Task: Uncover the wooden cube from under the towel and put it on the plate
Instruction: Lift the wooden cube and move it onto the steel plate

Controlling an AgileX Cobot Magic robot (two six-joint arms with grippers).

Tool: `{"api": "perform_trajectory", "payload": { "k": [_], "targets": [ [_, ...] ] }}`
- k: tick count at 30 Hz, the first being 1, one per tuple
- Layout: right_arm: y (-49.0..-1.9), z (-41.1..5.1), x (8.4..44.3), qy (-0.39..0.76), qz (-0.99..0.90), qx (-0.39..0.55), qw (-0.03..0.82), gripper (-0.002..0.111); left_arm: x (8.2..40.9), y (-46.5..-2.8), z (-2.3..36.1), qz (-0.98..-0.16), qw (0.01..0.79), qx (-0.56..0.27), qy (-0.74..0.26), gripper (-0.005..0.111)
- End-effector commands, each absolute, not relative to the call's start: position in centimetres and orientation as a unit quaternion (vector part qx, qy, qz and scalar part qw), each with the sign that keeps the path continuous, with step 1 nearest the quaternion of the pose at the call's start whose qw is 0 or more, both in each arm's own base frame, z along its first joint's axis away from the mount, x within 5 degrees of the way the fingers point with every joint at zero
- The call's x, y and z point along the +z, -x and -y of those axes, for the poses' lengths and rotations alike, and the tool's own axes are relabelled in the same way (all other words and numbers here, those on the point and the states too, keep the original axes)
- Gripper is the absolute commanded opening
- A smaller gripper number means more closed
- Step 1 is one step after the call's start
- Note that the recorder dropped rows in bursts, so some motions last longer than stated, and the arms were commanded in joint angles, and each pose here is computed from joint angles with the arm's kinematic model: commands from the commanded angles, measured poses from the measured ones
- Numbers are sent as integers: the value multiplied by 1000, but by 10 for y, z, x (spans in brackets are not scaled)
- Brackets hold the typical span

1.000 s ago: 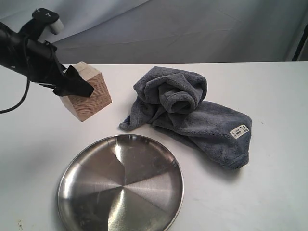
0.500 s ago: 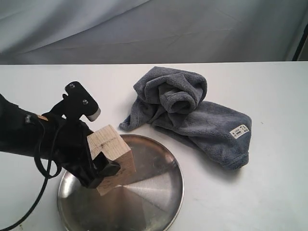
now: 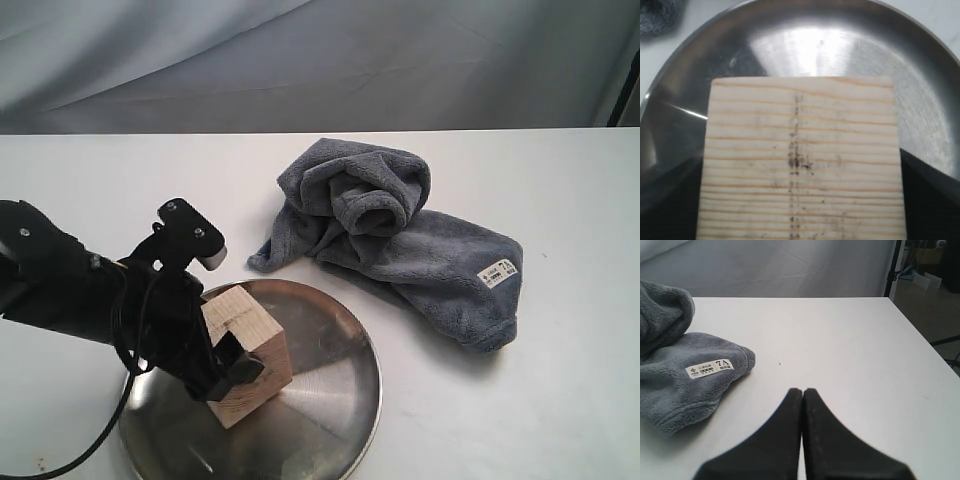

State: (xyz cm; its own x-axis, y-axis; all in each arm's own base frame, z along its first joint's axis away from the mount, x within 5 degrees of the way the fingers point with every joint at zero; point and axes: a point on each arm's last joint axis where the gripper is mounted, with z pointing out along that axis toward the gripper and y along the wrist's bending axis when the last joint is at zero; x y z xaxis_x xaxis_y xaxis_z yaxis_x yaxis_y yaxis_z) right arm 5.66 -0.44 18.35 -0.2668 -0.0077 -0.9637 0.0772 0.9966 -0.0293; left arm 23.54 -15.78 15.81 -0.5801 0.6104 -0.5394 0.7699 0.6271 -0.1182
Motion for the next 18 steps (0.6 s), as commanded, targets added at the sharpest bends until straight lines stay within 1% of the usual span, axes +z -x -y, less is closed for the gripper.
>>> {"api": "perform_trajectory", "payload": {
  "k": [1, 2, 4, 5, 12, 16, 18],
  "targets": [
    [-56, 4, 183, -23, -793, -33, 608, 0, 163, -233, 164, -858, 242, -202, -405, 51],
    [-56, 4, 183, -23, -793, -33, 608, 0, 163, -232, 166, -855, 239, -210, -409, 72],
    [-56, 4, 183, -23, -793, -33, 608, 0, 163, -231, 166, -856, 237, -217, -405, 103],
    [-56, 4, 183, -23, -793, -33, 608, 0, 163, -231, 166, -859, 236, -218, -400, 104],
    [-56, 4, 183, -23, -793, -33, 608, 0, 166, -230, 166, -856, 238, -221, -402, 104],
    [-56, 4, 183, -23, -793, -33, 608, 0, 184, -227, 165, -843, 266, -223, -411, 104],
    [-56, 4, 183, -23, -793, -33, 608, 0, 198, -224, 163, -834, 289, -223, -413, 104]
  ]
}}
